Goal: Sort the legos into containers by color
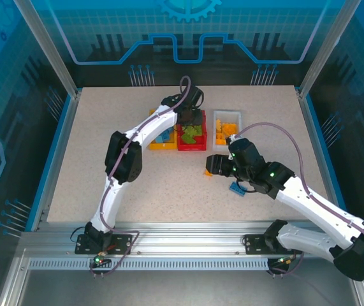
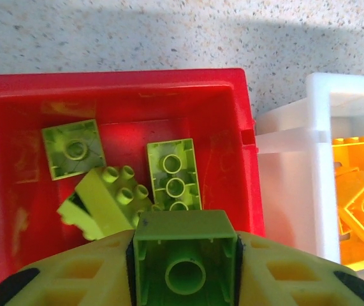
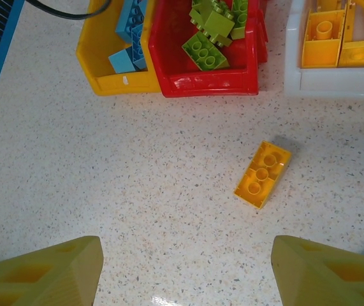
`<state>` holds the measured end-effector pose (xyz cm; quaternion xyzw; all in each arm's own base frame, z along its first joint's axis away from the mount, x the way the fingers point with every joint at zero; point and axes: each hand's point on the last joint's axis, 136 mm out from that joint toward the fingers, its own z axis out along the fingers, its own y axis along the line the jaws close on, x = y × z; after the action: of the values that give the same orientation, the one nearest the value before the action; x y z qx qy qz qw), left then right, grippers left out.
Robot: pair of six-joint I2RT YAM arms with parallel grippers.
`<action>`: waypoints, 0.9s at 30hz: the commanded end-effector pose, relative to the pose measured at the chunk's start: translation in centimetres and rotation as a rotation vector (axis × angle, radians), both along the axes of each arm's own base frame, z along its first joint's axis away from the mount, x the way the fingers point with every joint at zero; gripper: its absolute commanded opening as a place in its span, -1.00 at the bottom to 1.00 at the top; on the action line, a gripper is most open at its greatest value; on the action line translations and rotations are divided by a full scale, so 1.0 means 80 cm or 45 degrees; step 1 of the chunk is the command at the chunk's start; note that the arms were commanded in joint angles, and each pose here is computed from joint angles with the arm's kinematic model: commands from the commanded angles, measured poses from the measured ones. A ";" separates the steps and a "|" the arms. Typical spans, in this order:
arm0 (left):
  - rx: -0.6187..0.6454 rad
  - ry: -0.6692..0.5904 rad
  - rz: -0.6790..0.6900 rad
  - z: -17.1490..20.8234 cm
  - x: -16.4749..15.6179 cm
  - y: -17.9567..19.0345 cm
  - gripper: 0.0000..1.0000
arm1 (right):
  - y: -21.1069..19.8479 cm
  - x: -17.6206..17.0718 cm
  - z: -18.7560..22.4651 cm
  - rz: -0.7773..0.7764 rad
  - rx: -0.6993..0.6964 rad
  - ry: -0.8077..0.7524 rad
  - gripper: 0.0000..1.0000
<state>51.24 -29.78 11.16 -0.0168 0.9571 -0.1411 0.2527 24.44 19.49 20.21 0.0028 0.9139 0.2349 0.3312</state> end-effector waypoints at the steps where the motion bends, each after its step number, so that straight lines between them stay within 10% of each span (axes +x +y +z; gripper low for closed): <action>1: -0.046 0.059 -0.034 0.001 -0.003 -0.005 -0.04 | -0.006 0.005 -0.010 -0.044 -0.020 0.043 0.44; 12: -0.196 -0.135 -0.022 0.137 -0.051 0.006 0.24 | -0.009 0.019 -0.118 -0.247 -0.237 0.355 0.53; 18: -0.337 -0.251 -0.090 0.187 -0.165 0.011 0.36 | 0.011 0.049 -0.155 -0.300 -0.290 0.402 0.52; 27: -0.540 -0.211 -0.267 0.139 -0.332 -0.006 0.43 | 0.020 0.083 -0.205 -0.353 -0.375 0.463 0.33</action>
<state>26.73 -29.05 23.31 0.0450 0.8904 -0.3256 0.3148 29.56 21.22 3.95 0.1033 0.9782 0.0529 0.1722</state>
